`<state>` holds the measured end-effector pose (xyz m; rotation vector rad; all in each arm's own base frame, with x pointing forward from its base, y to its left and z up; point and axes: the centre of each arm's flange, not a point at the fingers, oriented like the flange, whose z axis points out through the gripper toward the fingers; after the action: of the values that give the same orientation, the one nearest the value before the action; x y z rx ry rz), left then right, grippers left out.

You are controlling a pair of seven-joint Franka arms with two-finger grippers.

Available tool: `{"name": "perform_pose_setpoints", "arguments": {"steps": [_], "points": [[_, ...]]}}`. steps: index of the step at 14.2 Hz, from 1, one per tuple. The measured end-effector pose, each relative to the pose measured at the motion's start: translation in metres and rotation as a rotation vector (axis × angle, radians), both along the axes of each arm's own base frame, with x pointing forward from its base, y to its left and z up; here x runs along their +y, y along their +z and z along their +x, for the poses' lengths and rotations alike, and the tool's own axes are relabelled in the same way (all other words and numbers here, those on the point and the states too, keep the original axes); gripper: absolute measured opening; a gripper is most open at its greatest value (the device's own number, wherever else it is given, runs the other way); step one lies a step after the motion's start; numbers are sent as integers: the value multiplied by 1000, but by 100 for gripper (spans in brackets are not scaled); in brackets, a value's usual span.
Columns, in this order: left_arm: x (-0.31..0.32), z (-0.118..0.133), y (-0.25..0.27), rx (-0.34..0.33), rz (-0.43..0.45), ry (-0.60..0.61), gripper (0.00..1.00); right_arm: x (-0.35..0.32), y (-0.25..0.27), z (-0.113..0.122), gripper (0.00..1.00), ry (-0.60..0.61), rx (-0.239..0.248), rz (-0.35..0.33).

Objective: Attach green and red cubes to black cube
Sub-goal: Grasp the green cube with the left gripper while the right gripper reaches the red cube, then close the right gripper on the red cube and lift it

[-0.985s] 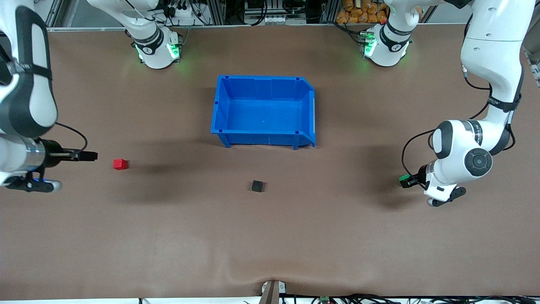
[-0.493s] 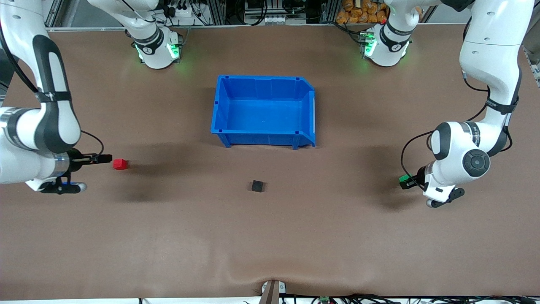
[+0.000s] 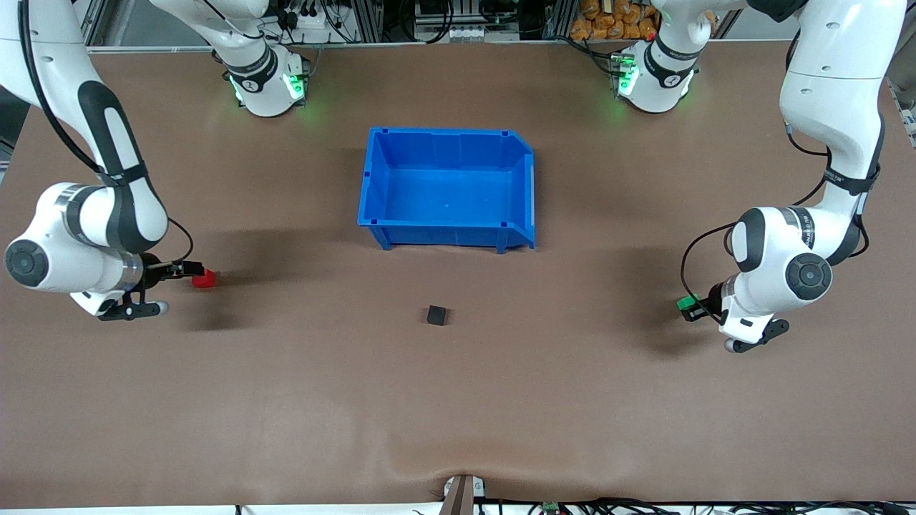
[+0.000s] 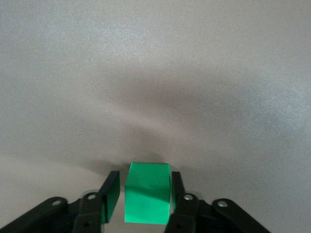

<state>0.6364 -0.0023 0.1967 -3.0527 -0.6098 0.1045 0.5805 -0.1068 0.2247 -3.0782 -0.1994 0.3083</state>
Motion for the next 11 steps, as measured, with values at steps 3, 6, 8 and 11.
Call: {"name": "perform_pose_setpoints", "arguments": {"steps": [3, 6, 8, 11], "points": [[0, 0, 0, -1, 1, 10, 39, -1, -24, -15, 100, 22, -77, -11], [-1, 3, 2, -10, 2, 44, 39, 3, -32, -21, 100, 29, -93, -12], [-3, 6, 6, -21, 3, 74, 39, 4, -34, -22, 100, 33, -89, -10], [-11, 18, 21, -59, 2, 169, 39, 6, -42, -26, 100, 37, -79, -7]]}}
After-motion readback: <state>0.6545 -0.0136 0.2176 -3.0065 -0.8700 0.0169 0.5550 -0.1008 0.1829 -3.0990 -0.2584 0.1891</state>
